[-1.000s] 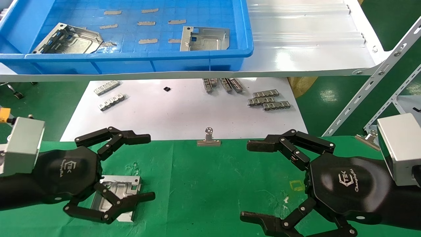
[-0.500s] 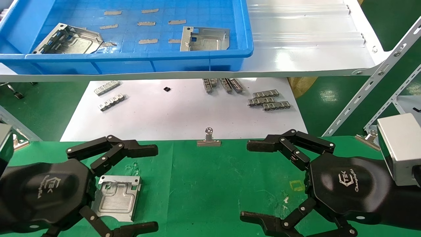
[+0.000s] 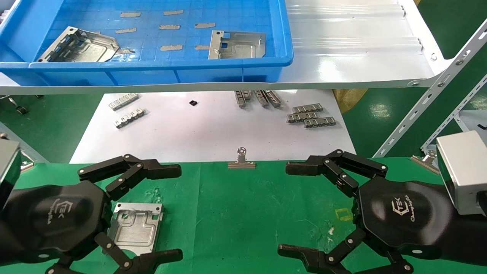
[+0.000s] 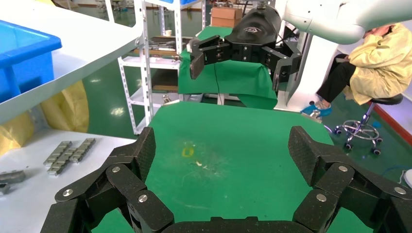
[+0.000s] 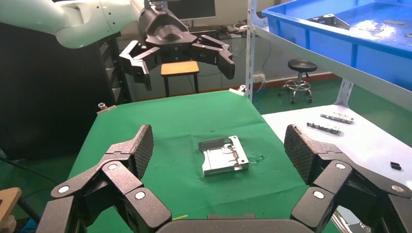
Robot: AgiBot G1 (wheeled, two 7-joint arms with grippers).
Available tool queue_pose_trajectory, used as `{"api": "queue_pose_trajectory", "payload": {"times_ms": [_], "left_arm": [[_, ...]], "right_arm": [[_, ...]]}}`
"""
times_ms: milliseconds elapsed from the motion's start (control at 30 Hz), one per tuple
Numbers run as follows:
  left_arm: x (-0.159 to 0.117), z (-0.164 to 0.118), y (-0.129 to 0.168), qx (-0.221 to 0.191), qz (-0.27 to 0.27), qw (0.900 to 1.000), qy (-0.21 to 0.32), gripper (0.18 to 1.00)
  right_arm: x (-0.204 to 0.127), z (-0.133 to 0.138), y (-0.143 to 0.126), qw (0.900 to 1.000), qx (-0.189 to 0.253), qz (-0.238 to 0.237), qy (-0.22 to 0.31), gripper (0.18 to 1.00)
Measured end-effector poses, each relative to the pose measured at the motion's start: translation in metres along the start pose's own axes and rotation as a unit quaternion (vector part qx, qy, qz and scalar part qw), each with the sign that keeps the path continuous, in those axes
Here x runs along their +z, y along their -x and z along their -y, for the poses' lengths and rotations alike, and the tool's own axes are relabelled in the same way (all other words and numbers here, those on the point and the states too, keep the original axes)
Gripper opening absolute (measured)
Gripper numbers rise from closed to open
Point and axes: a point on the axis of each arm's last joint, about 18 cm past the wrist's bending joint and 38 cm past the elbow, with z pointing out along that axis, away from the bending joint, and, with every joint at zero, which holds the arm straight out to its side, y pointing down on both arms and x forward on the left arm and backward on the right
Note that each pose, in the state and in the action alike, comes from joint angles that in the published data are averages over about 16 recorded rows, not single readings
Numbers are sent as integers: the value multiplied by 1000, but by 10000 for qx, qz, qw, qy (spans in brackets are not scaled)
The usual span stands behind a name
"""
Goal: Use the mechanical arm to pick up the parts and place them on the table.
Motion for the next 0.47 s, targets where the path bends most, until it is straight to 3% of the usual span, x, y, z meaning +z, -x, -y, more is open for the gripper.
{"api": "queue_pose_trajectory", "payload": {"times_ms": [467], "left_arm": [[0, -1, 2, -3, 17, 10000, 15, 1001]], "right_arm": [[0, 0, 0, 10000, 0, 1, 0, 1001]]}}
